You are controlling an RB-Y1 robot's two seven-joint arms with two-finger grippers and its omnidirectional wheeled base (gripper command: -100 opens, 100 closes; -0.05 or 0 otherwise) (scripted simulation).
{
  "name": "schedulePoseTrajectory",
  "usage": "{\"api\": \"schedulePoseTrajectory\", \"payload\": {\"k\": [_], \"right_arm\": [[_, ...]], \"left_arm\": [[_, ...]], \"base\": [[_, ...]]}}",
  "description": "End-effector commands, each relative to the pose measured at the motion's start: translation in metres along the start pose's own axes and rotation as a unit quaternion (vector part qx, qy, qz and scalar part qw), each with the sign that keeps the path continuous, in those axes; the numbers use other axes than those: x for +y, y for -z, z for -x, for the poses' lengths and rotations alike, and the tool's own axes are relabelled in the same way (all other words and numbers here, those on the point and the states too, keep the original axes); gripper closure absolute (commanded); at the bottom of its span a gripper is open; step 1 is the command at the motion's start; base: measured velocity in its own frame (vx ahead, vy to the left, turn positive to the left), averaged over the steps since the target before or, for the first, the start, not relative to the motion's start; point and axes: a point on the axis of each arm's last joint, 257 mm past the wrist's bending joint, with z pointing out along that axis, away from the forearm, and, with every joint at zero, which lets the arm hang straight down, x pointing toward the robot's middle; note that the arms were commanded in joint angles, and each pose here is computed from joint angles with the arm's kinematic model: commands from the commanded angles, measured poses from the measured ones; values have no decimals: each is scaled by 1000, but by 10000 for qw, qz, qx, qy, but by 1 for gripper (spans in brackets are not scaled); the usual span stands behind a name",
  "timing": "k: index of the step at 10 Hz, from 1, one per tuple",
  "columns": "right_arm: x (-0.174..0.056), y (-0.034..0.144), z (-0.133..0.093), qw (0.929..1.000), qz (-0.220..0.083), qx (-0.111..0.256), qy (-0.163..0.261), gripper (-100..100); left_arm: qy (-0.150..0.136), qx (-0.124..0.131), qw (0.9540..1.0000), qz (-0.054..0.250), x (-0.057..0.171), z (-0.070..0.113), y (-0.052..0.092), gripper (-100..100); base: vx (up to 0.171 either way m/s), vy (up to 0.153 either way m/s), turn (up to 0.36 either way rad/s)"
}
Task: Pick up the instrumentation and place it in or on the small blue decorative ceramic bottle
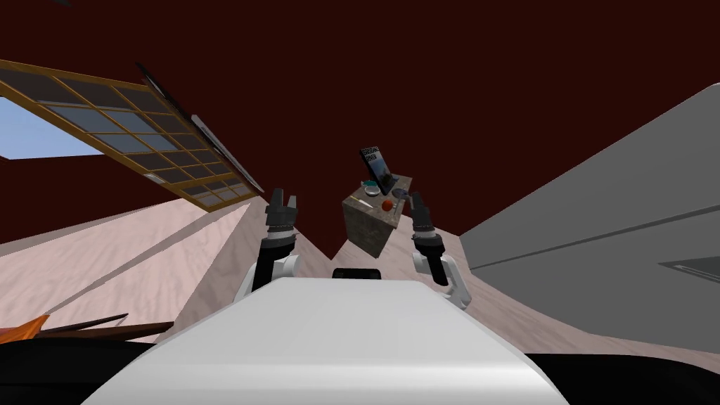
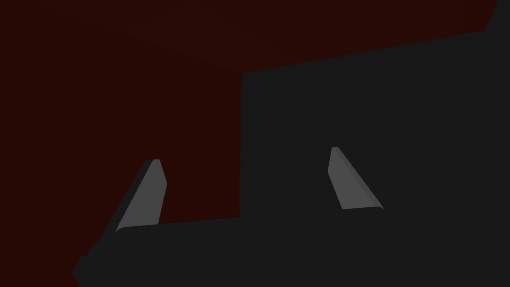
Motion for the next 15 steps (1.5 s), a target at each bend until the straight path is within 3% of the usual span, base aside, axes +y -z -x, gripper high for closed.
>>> {"api": "schedulePoseTrajectory", "payload": {"k": [1, 6, 7, 9, 14, 15], "right_arm": [[-14, -1, -2, 9996, -142, 84, 230, -100], [-67, 4, 0, 9929, -718, 299, 897, -100], [-68, 4, -1, 9923, -722, 332, 955, -100], [-98, 9, 3, 9855, -1082, 414, 1236, -100], [-133, 18, 5, 9724, -1501, 593, 1685, -100], [-150, 23, 7, 9654, -1723, 645, 1846, -100]], "left_arm": [[0, 0, 10000, 0, 0, 0, 0, 0], [0, 0, 10000, 0, 0, 0, 0, 0], [0, 0, 10000, 0, 0, 0, 0, 0], [-1, 0, 10000, 0, 0, 0, 0, 0], [-1, 0, 10000, 1, 0, 0, 0, 0], [-1, 0, 10000, 1, 0, 0, 0, 0]], "base": [[-72, 104, -18], [-95, 150, -31], [-46, 108, -19], [-45, 111, -18], [-19, 77, -5], [9, 55, 3]]}}
